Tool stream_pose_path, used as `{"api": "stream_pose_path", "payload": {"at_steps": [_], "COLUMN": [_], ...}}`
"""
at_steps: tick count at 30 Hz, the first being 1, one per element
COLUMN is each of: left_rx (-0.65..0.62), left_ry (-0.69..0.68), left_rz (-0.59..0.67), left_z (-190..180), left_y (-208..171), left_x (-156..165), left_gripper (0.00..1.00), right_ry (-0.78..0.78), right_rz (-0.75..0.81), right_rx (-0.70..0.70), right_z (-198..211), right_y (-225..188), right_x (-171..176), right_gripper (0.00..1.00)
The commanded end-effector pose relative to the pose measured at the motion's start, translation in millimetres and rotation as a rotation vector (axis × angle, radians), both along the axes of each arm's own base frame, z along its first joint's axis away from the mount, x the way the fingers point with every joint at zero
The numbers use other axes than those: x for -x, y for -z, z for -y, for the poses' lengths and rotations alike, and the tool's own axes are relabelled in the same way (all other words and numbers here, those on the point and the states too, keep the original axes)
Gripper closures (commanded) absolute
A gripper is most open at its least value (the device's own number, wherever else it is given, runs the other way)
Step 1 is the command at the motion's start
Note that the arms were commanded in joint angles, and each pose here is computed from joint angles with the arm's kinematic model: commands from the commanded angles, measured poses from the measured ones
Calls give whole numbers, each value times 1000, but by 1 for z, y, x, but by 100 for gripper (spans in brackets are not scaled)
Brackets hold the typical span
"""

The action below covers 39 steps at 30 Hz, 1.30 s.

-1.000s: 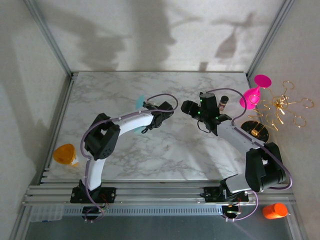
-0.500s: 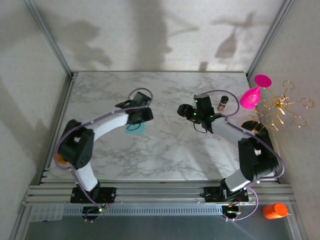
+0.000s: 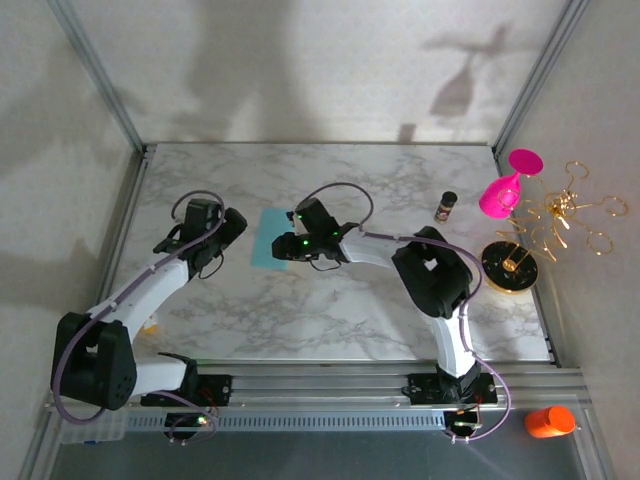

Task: Fold a paper plane with a square sheet of paper (pick it up from the middle)
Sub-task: Third fold the triangle at the center of the table.

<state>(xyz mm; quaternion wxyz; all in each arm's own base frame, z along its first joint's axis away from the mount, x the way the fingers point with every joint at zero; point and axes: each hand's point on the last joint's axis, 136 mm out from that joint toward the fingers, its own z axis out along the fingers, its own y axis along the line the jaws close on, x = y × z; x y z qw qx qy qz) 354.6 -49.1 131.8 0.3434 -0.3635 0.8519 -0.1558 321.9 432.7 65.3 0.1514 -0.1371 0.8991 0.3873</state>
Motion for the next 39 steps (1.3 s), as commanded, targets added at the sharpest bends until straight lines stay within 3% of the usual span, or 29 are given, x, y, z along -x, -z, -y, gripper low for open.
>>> {"api": "stream_pose_path", "payload": {"at_steps": [1, 9, 19, 21, 25, 28, 31, 35, 39], "left_rx": [11, 39, 103, 118, 155, 190, 222, 281, 319], "left_ry": [-41, -10, 105, 133, 195, 236, 260, 279, 327], "left_rz": [35, 31, -6, -7, -6, -15, -43, -105, -136], "left_z": [-8, -2, 23, 30, 50, 70, 88, 115, 141], "left_y": [-5, -1, 13, 15, 17, 19, 27, 44, 54], "left_x": [0, -4, -10, -10, -9, -5, 2, 15, 23], "left_gripper": [1, 1, 1, 1, 1, 1, 1, 1, 1], "right_ry": [-44, -72, -156, -202, -229, -161, 6, 191, 270], "right_rz": [-21, -50, -61, -49, 6, 84, 98, -14, -93], "right_rx": [15, 110, 269, 276, 240, 169, 115, 74, 56], "right_z": [-11, -10, 85, 100, 121, 118, 119, 123, 125], "right_y": [11, 44, 72, 71, 49, 10, -15, -7, 7], "right_x": [-2, -4, 26, 39, 34, 14, -9, -16, -15], "right_gripper": [63, 62, 62, 62, 62, 61, 59, 60, 62]}}
